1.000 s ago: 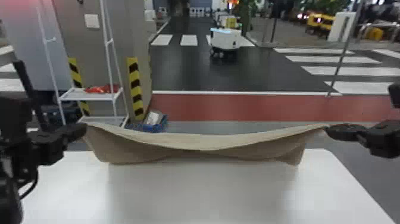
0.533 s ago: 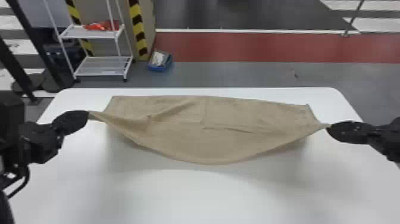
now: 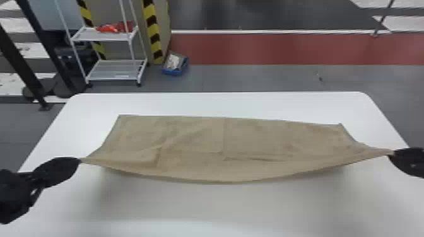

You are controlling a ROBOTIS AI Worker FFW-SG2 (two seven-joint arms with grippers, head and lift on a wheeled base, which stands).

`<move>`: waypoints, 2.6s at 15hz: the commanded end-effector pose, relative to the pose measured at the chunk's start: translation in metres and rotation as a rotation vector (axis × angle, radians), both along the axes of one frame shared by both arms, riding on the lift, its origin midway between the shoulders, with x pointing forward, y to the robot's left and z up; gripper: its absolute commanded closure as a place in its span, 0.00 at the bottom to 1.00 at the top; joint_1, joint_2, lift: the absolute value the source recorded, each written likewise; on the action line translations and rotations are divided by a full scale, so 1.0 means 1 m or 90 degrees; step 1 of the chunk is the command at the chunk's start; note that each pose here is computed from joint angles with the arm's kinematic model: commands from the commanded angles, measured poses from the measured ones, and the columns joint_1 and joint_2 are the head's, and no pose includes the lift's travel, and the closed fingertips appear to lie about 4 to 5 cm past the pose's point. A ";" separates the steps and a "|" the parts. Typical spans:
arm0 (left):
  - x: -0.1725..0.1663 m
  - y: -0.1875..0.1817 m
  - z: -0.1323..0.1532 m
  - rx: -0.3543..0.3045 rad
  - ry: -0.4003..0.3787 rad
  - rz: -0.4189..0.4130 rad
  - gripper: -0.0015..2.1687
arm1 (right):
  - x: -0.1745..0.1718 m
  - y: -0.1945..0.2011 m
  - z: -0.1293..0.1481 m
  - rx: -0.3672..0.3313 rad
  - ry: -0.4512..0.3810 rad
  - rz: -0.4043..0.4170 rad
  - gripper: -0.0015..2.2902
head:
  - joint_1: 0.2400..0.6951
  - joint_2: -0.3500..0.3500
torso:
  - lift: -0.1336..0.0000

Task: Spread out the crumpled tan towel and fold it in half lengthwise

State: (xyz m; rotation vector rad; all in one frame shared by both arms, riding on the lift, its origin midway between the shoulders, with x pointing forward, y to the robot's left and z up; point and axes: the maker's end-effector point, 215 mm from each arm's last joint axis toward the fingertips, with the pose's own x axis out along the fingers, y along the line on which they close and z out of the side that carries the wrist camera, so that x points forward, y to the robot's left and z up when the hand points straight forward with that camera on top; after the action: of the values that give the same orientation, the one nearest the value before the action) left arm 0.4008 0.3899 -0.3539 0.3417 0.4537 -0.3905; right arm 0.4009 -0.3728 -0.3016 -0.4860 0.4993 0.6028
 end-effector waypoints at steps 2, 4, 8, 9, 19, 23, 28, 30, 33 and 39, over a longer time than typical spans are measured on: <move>-0.025 0.008 0.006 0.023 0.010 -0.028 0.91 | -0.018 -0.034 0.011 -0.030 -0.020 -0.026 0.61 | 1.00 0.52 | 0.07; -0.034 -0.004 0.002 0.046 0.023 -0.076 0.91 | -0.027 -0.039 0.001 -0.042 -0.015 -0.022 0.61 | 1.00 0.49 | 0.07; -0.010 -0.033 0.004 0.087 0.029 -0.127 0.91 | 0.004 -0.045 0.002 0.013 -0.022 -0.052 0.61 | 1.00 0.42 | 0.07; 0.003 -0.041 0.010 0.091 0.023 -0.133 0.91 | 0.019 -0.048 0.004 0.022 -0.022 -0.064 0.61 | 1.00 0.41 | 0.07; 0.146 -0.069 -0.007 0.144 0.065 -0.110 0.91 | 0.101 -0.092 -0.066 0.034 0.107 -0.124 0.61 | 1.00 0.30 | 0.07; 0.170 -0.074 -0.033 0.152 0.108 -0.119 0.91 | 0.120 -0.076 -0.074 0.041 0.130 -0.107 0.61 | 1.00 0.29 | 0.07; 0.180 -0.063 -0.036 0.168 0.122 -0.115 0.91 | 0.140 -0.072 -0.057 0.060 0.124 -0.119 0.61 | 1.00 0.33 | 0.07; 0.180 -0.057 -0.036 0.173 0.124 -0.112 0.91 | 0.141 -0.077 -0.051 0.075 0.120 -0.131 0.61 | 1.00 0.33 | 0.07; 0.179 -0.048 -0.036 0.173 0.125 -0.105 0.91 | 0.143 -0.084 -0.033 0.090 0.100 -0.143 0.61 | 1.00 0.34 | 0.07; 0.178 -0.045 -0.040 0.181 0.134 -0.108 0.91 | 0.154 -0.063 -0.038 0.061 0.120 -0.119 0.61 | 1.00 0.35 | 0.07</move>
State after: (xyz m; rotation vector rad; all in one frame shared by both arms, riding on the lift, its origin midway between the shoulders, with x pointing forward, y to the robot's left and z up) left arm 0.5788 0.3469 -0.3919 0.6184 0.6877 -0.5260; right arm 0.5531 -0.4473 -0.3307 -0.2698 0.6572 0.4692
